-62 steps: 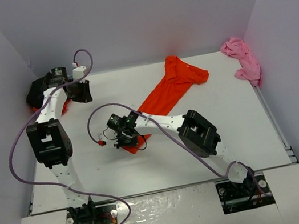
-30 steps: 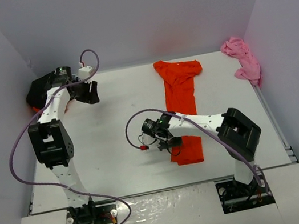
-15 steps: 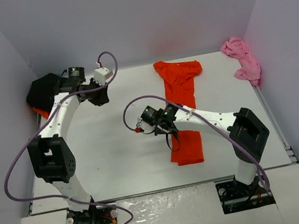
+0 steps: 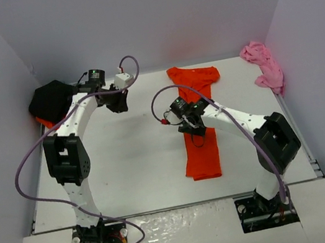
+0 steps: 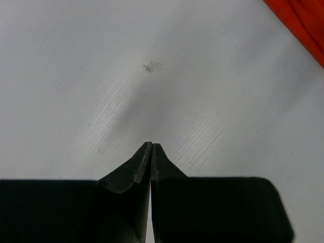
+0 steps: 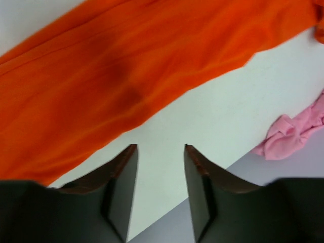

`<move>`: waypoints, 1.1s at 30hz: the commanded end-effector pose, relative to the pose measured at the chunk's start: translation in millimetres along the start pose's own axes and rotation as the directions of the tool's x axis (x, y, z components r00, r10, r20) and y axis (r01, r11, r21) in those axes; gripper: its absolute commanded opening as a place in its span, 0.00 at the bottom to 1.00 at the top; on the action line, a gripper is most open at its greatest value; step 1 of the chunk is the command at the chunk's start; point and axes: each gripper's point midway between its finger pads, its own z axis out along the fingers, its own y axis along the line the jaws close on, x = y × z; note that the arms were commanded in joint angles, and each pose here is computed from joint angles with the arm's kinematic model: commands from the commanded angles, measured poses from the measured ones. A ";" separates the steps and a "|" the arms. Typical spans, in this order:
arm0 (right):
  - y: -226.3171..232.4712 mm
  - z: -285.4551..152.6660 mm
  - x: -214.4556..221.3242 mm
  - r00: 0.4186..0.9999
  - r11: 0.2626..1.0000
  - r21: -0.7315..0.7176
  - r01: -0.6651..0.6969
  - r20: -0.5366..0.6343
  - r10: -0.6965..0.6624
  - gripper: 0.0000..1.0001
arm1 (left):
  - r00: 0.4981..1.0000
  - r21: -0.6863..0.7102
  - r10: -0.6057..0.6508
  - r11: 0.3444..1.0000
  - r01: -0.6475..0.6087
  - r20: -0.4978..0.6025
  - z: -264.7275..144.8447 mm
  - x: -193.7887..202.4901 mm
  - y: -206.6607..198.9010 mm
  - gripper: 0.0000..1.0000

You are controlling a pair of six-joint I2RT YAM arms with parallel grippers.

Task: Fold and stack the t-shirts
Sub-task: Fold the tshirt

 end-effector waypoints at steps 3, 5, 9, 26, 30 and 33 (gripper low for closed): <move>80.0 -30.6 23.8 0.989 0.970 -0.193 0.146 0.018 -0.145 0.51 | 1.000 -0.019 -0.019 1.000 0.019 0.004 -0.5 -4.7 0.2 0.08; 91.5 -37.5 30.0 0.986 0.963 -0.211 0.165 0.017 -0.166 0.56 | 1.000 -0.041 -0.020 0.999 0.019 -0.020 0.7 1.7 5.1 0.25; 109.6 -46.3 39.5 0.985 0.950 -0.260 0.172 0.019 -0.173 0.62 | 0.997 -0.076 -0.021 0.997 0.016 -0.068 -2.9 16.9 14.0 0.52; 186.9 -63.4 58.3 0.963 0.834 -0.493 0.249 0.033 -0.268 0.65 | 0.985 -0.185 -0.098 0.980 0.071 -0.142 -9.1 61.6 52.0 0.70; 194.3 -56.1 60.2 0.950 0.824 -0.498 0.271 0.002 -0.311 0.65 | 0.985 -0.196 -0.104 0.978 0.076 -0.136 -14.5 61.4 57.1 0.70; 197.5 -50.5 55.3 0.951 0.827 -0.493 0.269 0.000 -0.309 0.65 | 0.986 -0.201 -0.105 0.976 0.077 -0.129 -16.8 60.4 59.3 0.70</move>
